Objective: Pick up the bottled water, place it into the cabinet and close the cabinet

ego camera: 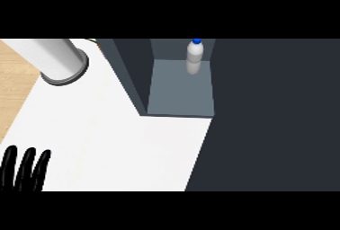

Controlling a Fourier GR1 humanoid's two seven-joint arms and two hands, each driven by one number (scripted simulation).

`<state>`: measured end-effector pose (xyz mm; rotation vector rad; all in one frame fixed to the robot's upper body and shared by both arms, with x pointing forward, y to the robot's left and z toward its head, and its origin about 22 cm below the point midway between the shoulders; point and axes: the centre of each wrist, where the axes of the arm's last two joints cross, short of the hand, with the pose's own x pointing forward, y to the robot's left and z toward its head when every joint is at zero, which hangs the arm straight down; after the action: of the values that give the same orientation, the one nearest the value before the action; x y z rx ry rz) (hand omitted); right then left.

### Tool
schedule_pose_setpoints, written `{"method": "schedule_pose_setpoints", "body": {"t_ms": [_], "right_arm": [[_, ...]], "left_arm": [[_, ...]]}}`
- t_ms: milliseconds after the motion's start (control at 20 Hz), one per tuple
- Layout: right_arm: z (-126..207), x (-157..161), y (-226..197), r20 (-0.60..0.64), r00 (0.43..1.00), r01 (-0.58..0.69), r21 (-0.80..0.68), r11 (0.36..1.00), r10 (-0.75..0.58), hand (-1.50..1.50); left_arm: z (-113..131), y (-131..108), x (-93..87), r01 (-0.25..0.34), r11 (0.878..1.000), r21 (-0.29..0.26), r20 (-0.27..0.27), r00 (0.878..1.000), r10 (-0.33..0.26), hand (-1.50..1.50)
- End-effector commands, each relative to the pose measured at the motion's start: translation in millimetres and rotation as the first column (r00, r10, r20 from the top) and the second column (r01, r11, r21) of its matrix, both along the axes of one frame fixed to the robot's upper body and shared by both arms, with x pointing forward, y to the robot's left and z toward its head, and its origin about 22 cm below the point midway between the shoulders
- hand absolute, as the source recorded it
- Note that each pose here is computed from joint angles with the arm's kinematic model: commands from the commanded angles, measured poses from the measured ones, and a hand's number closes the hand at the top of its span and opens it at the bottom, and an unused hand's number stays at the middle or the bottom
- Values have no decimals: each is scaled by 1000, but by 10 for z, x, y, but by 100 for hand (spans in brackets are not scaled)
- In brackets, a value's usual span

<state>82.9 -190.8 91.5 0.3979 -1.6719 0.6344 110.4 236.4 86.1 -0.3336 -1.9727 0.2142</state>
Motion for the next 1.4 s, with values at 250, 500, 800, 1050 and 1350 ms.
{"method": "schedule_pose_setpoints", "body": {"t_ms": [250,500,800,1050,1350], "right_arm": [[229,-16,481,-2,991,-132,163,978,134,150],[180,191,578,-55,992,-96,222,970,111,150],[272,584,905,-59,993,-88,199,976,102,150],[490,1075,1024,-88,993,-48,249,967,72,150],[649,1586,1016,-140,987,-37,318,947,85,150]], "left_arm": [[43,389,-208,10,1000,-1,1,1000,-10,-150],[70,494,-274,33,999,0,10,999,-33,-150],[176,763,-399,26,1000,8,8,1000,-26,-150],[87,928,-537,10,1000,-5,-1,1000,-10,-150],[209,1030,-656,9,1000,-21,9,1000,-9,-150]]}}
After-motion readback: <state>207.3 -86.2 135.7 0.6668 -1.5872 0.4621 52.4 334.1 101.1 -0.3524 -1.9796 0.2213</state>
